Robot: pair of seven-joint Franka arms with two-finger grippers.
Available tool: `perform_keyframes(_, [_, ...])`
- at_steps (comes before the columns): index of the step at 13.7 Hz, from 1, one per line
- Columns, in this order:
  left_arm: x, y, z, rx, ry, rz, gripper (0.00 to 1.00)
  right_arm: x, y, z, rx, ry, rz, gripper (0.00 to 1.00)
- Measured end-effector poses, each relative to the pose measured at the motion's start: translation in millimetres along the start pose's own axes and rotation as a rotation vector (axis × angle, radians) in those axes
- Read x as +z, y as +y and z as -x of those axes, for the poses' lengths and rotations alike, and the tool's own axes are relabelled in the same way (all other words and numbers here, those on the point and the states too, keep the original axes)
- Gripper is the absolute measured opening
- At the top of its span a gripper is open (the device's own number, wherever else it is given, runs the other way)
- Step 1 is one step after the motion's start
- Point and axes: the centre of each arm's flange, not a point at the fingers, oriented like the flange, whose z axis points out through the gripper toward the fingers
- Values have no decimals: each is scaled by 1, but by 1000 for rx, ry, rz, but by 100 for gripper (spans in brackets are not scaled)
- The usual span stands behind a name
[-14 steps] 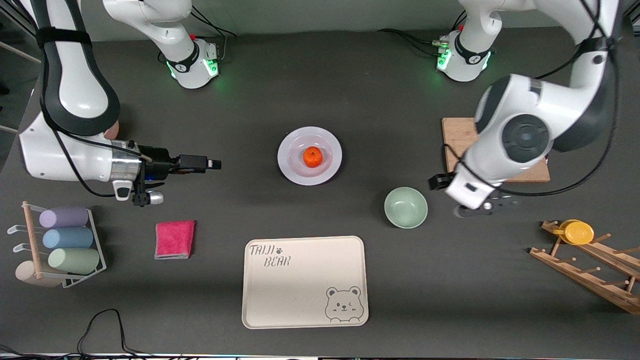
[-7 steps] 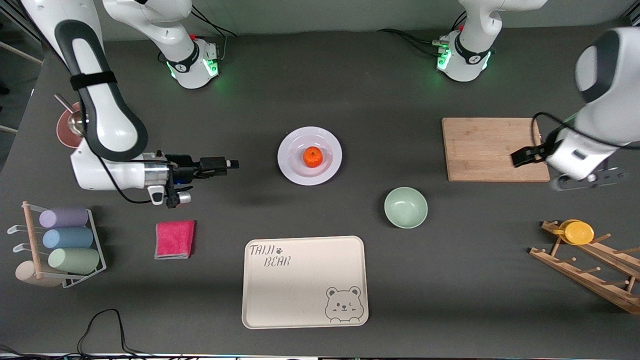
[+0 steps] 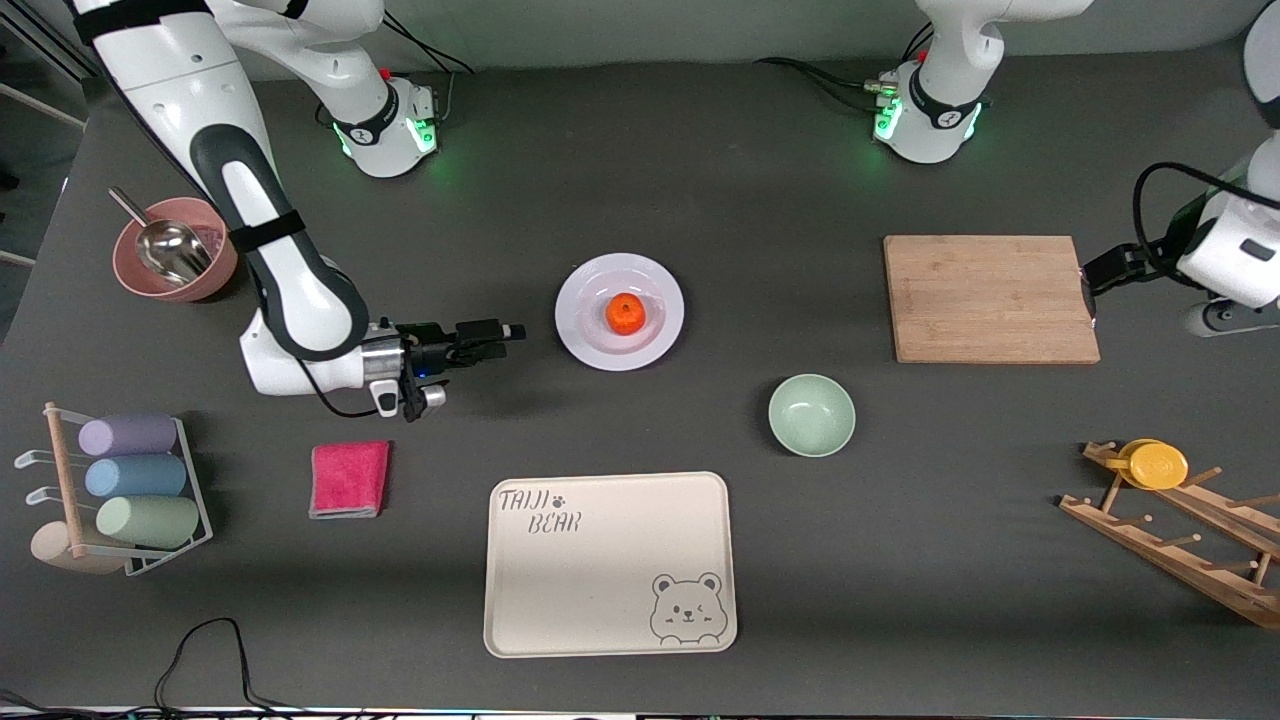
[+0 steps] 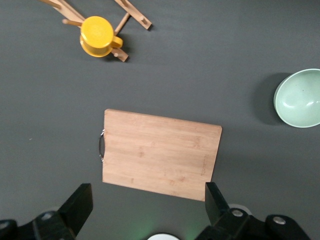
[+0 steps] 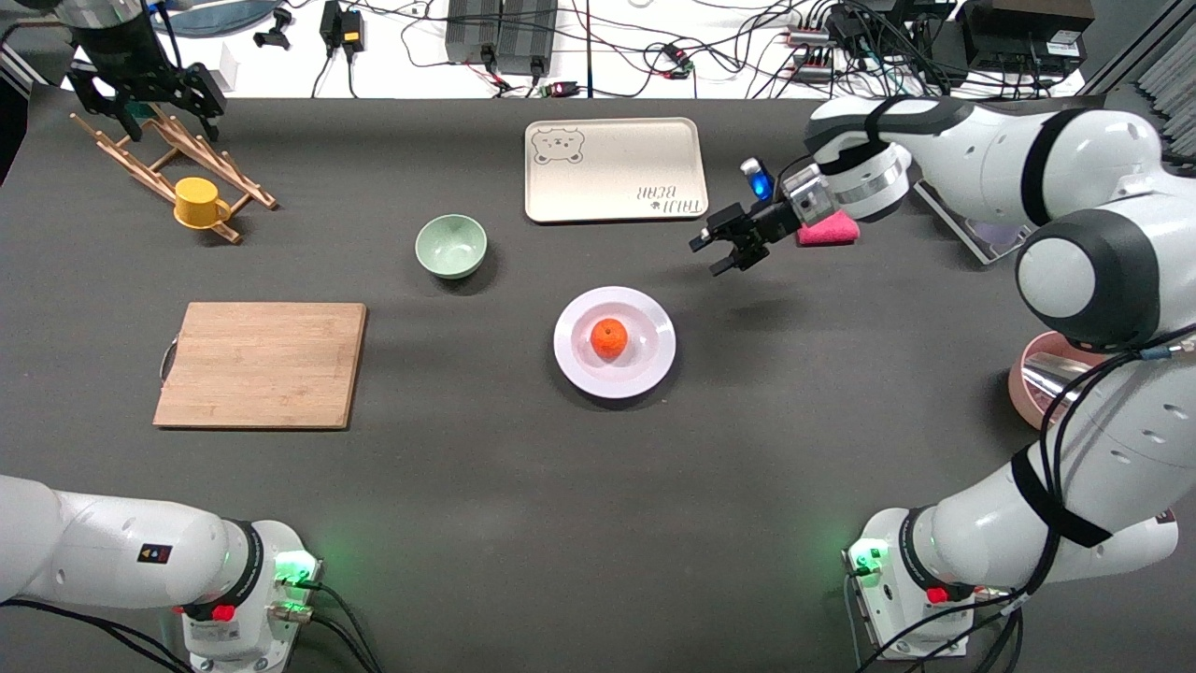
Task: Place orange and plate with both arms
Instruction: 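Raise the left gripper away while the right gripper reaches the plate rim, then close the right gripper on the white plate rim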
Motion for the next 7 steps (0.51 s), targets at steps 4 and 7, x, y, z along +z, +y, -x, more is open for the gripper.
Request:
perform_keyframes(4, [-18, -2, -4, 8, -41, -16, 100, 40, 25, 15, -52, 5, -48, 100])
perform_keyframes(7, [23, 19, -28, 37, -118, -34, 100, 55, 52, 20, -75, -5, -64, 100])
